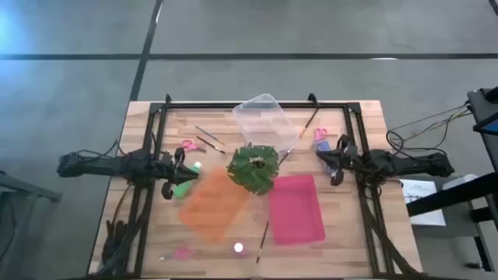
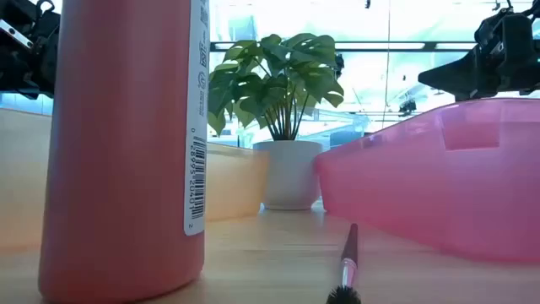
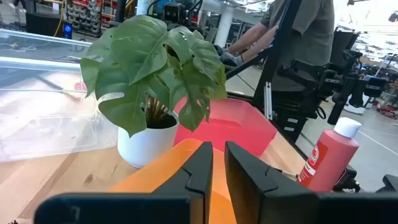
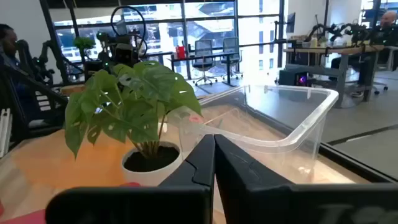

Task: Pick & Place Paint Supplies

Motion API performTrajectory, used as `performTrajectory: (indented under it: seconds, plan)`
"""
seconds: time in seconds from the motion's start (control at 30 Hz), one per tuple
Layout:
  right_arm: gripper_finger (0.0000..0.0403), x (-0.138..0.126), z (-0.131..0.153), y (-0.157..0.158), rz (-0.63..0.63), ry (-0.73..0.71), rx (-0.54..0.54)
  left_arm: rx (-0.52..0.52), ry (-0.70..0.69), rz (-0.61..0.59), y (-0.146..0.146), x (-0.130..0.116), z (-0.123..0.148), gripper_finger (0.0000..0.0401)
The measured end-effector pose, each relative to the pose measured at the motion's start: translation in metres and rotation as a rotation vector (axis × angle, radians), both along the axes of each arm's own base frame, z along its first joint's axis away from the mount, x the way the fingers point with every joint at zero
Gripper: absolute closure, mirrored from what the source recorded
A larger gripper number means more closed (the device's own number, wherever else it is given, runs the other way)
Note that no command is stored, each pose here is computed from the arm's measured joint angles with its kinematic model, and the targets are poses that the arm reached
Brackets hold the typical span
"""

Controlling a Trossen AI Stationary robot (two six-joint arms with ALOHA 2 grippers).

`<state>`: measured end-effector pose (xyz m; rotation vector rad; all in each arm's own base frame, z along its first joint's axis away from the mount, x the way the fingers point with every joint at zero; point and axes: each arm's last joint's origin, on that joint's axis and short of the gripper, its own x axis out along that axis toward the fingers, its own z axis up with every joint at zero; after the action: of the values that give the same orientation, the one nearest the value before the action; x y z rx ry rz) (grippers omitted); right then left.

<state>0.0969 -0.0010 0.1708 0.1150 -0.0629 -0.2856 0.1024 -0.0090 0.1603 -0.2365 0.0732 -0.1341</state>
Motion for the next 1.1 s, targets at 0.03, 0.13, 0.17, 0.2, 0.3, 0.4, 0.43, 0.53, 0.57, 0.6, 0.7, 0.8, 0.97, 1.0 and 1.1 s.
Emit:
performTrajectory:
  seconds: [0.03,0.13,0.17,0.2,0.3,0.4,0.43,0.53,0.57,0.6,0.7,0.8,0.97,1.0,1.1]
  plan:
    - [0.0394,0.0000,0.0000,0.0000,0.000,-0.001,0.003,0.000,0.000,0.000,0.0000,0.0000,0.0000,0.0349]
    - [0.0394,0.0000,0.0000,0.0000,0.000,0.001,-0.004,0.000,0.000,0.000,0.0000,0.0000,0.0000,0.0349]
    - [0.0394,0.0000,0.0000,0.0000,0.000,0.002,-0.006,0.000,0.000,0.000,0.0000,0.0000,0.0000,0.0349]
    - [0.0394,0.0000,0.0000,0.0000,0.000,0.002,-0.006,0.000,-0.001,0.000,0.0000,0.0000,0.0001,0.0349]
    - [0.0394,0.0000,0.0000,0.0000,0.001,-0.001,0.003,0.000,0.000,0.000,0.0000,0.0000,0.0000,0.0349]
    - [0.0394,0.0000,0.0000,0.0000,0.000,0.001,-0.004,0.000,0.000,0.000,0.0000,0.0000,0.0000,0.0349]
    - [0.0394,0.0000,0.0000,0.0000,0.000,0.002,-0.006,0.000,0.000,0.000,0.0000,0.0000,0.0000,0.0349]
    - [0.0394,0.0000,0.0000,0.0000,0.000,0.000,0.000,0.000,0.000,0.000,0.0000,0.0000,0.0000,0.0349]
    - [0.0394,0.0000,0.0001,0.0000,0.000,-0.001,0.003,0.000,-0.001,0.000,0.0000,0.0000,0.0001,0.0349]
    - [0.0394,0.0000,0.0000,0.0000,0.000,-0.001,0.004,0.000,0.000,0.000,0.0000,0.0000,0.0000,0.0349]
    - [0.0394,0.0000,0.0000,0.0000,-0.001,0.002,-0.006,0.000,0.000,0.000,0.0000,0.0000,0.0000,0.0349]
    - [0.0394,0.0000,0.0000,0.0000,0.000,0.000,0.000,0.000,-0.001,0.000,0.0000,0.0000,0.0001,0.0349]
    - [0.0394,0.0000,0.0000,0.0000,0.000,-0.001,0.004,0.000,0.000,0.000,0.0000,0.0000,0.0001,0.0349]
    - [0.0394,0.0000,0.0000,0.0000,0.000,0.000,-0.001,0.000,0.000,0.000,0.0000,0.0000,0.0001,0.0349]
    - [0.0394,0.0000,0.0000,0.0000,-0.001,0.002,-0.005,0.000,0.000,0.000,0.0000,0.0000,0.0000,0.0349]
